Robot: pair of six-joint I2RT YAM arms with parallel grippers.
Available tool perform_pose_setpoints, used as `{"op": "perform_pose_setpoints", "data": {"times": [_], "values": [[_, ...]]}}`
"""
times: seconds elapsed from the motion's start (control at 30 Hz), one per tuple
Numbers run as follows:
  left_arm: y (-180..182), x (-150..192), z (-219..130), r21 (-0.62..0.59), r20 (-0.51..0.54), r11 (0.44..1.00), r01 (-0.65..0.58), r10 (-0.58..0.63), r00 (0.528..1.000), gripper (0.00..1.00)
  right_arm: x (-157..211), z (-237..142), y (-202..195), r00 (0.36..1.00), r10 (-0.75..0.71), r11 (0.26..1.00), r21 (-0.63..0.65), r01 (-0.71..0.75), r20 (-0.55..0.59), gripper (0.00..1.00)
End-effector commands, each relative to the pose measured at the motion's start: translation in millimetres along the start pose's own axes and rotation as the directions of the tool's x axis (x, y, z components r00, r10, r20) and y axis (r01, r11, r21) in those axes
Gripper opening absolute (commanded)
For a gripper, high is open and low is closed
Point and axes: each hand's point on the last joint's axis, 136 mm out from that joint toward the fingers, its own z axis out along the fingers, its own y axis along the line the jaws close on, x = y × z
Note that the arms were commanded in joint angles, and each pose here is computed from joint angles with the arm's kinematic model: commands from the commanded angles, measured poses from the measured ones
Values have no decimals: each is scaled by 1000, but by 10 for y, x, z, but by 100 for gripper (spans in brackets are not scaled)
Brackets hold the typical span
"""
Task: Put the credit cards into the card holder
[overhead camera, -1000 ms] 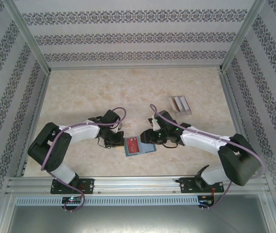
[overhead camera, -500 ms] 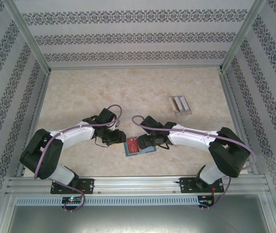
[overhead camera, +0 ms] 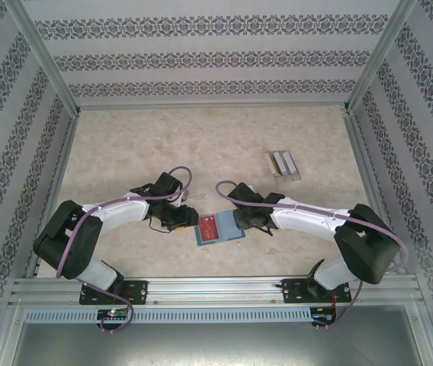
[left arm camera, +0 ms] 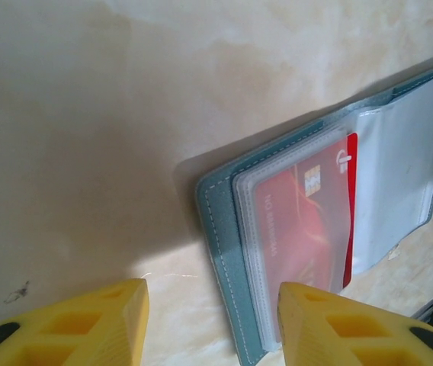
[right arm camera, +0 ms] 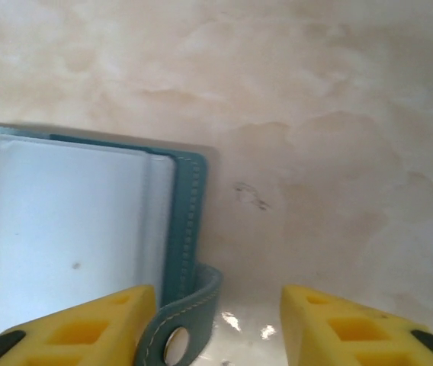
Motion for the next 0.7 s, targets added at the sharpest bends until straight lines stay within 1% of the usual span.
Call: {"op": "perform_pose_setpoints", "data": {"times": [0.0,0.1,0.17,0.23,0.27,0.33,0.47,0.57,0.67], "values": [[-33,-32,49,35,5,999,0,0,1000,49,40,1,5,999,39,998,-59,-38,0,33],[-66,-34,90,48,-2,999,3,-3,1000,51,69,38,99,997,78,984,-159,-81,-24,24],[-72,-31,149,46,-5,999,-1,1,1000,55,80,69,208,995,86,966,-240,-94,-46,19],[-64,-22,203,41,-24,999,3,-2,1000,56,106,111,250,994,89,960,-261,-104,-68,11],[-75,-23,217,47,-29,999,3,-2,1000,56,113,123,282,993,94,954,-277,-112,-76,9],[-112,-35,211,62,-21,998,1,0,1000,56,123,137,369,990,107,937,-324,-130,-88,8],[-199,-109,144,72,3,997,-32,32,999,55,102,139,680,986,106,867,-474,-155,-128,7],[-216,-136,35,44,26,998,-49,48,999,51,61,134,869,980,115,825,-534,-185,-161,6],[-227,-179,-89,20,65,998,-57,56,996,51,23,146,941,978,130,811,-551,-198,-160,7]]}}
